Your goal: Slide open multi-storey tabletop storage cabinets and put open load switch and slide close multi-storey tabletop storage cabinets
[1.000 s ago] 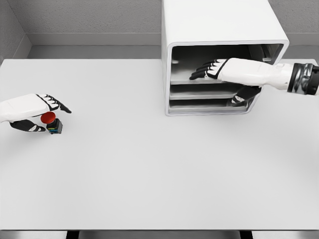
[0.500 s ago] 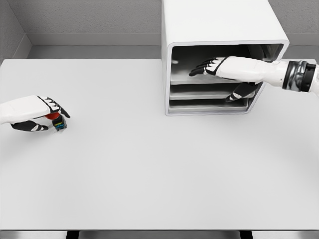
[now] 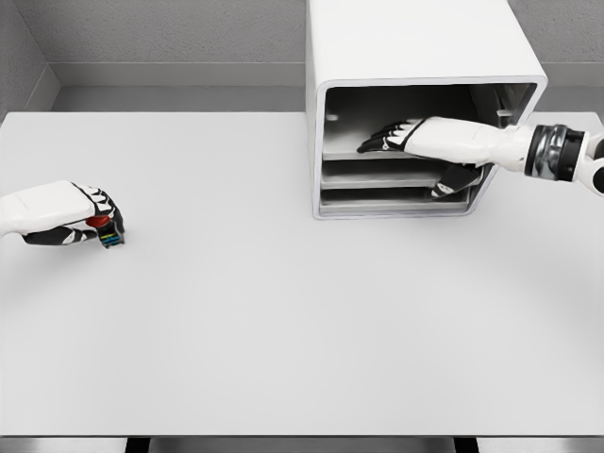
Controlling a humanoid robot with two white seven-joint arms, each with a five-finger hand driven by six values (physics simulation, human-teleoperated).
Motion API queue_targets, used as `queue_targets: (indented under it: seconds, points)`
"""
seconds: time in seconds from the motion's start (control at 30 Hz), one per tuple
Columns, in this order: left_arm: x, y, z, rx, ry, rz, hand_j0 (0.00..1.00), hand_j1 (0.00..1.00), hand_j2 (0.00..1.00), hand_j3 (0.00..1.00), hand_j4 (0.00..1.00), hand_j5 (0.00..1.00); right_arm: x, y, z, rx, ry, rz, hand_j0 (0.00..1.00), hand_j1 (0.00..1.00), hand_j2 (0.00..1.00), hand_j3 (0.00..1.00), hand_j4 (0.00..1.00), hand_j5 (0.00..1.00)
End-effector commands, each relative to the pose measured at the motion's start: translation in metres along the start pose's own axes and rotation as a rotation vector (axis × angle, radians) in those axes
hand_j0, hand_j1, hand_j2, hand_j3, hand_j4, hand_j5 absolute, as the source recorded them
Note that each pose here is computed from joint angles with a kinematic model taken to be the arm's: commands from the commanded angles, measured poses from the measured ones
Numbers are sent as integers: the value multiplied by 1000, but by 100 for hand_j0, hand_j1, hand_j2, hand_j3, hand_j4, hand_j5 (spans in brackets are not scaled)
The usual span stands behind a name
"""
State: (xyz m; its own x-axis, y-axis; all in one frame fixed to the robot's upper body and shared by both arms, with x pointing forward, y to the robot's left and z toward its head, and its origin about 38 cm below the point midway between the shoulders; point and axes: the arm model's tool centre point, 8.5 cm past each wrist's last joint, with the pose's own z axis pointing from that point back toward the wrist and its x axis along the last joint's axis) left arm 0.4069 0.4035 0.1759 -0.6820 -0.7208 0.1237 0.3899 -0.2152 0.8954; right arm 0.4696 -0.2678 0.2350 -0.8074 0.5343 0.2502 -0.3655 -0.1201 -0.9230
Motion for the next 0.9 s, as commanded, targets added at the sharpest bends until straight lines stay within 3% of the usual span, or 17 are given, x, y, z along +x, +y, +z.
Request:
queue_targets:
  seconds: [0.0,0.27,0.57,0.87]
  points:
    - [0,0,0,-1,1,1,49,49,49,49,49,49,-1,-1,2,-1,5,-1,100,100,100,100,100,100]
    - [0,-1,-8,-7,-6,-12,41,41,41,41,41,41,-3,8,7,8,15,-15,100,100,100,100,100,100]
    - [1,0,-13,-6,-12,-16,37,37,37,37,37,37,-7,3,-6,-17,14,-26,100,100,100,100,100,100]
    - [5,27,-25,53,-36,-40,37,37,37,37,37,37,-18,-8,-7,-34,46,-26,100,100,100,100,100,100]
